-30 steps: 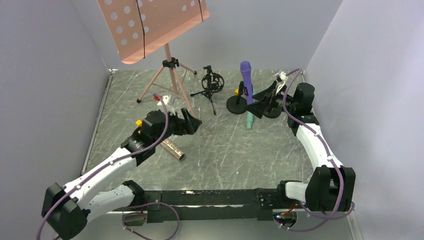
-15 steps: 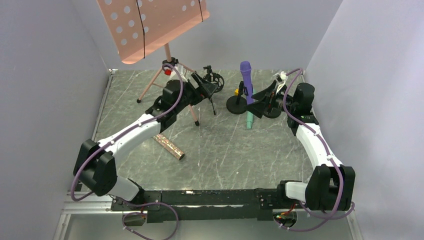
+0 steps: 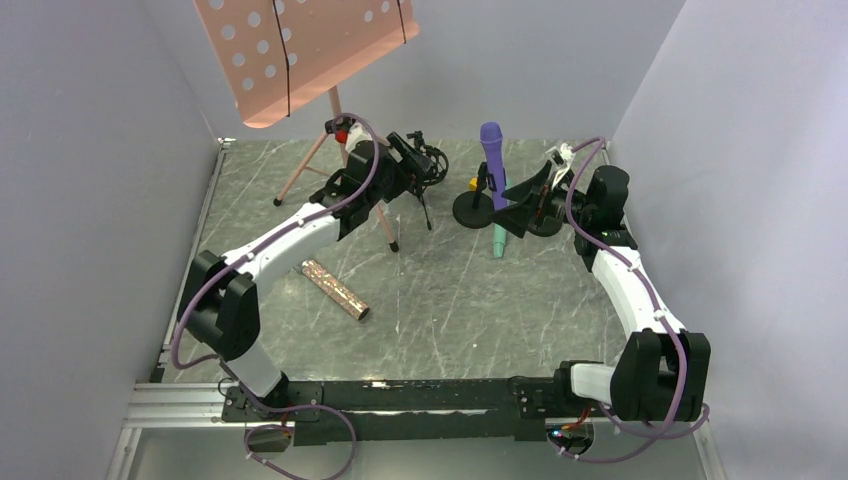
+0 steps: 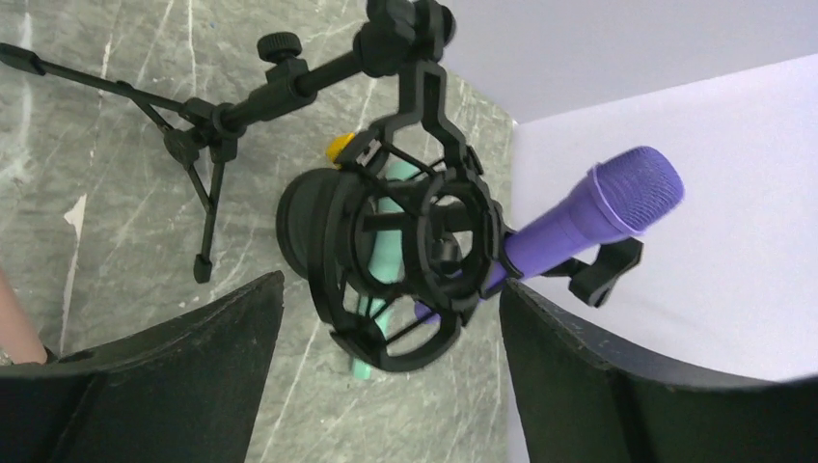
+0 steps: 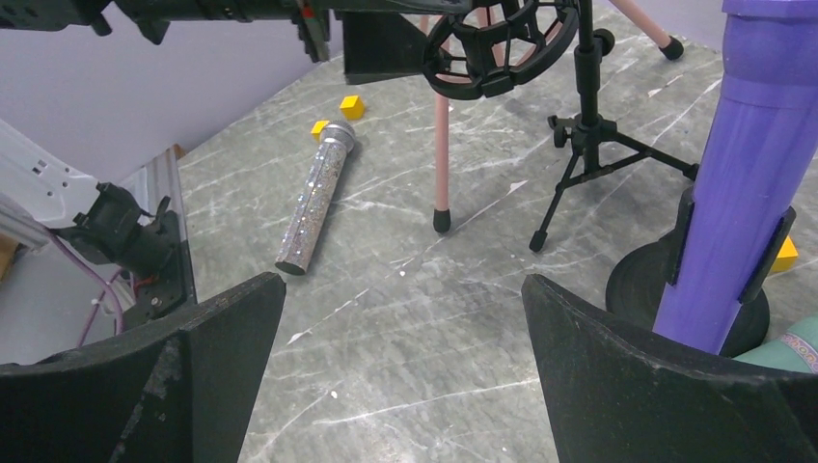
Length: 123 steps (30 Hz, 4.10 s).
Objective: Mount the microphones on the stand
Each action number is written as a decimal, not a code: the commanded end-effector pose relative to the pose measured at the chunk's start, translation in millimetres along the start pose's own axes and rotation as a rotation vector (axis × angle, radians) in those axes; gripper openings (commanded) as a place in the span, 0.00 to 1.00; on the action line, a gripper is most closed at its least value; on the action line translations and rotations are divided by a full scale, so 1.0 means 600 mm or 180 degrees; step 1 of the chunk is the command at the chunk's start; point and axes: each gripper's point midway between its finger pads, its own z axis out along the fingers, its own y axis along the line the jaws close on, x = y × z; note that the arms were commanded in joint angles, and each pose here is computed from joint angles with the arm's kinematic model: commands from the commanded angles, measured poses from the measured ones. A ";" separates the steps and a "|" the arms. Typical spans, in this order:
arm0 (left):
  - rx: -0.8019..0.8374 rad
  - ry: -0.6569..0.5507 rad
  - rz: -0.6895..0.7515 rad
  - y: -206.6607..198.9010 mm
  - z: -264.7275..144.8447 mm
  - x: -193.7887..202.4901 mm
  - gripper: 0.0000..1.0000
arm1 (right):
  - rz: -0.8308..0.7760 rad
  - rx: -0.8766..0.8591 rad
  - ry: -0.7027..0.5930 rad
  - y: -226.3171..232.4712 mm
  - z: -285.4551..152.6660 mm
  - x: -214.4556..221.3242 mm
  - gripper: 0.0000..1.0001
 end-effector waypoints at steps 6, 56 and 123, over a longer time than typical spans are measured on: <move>0.0027 -0.0049 -0.0195 -0.005 0.040 -0.021 0.73 | -0.0194 -0.0107 -0.0022 0.013 -0.002 -0.012 1.00; 0.1182 0.0611 0.0031 -0.114 -0.141 0.004 0.29 | -0.0383 -0.0139 0.0010 0.024 -0.009 -0.016 1.00; 0.0918 0.0660 0.1122 0.106 -0.348 0.056 0.99 | -0.0463 -0.0069 0.0002 0.014 -0.021 -0.017 1.00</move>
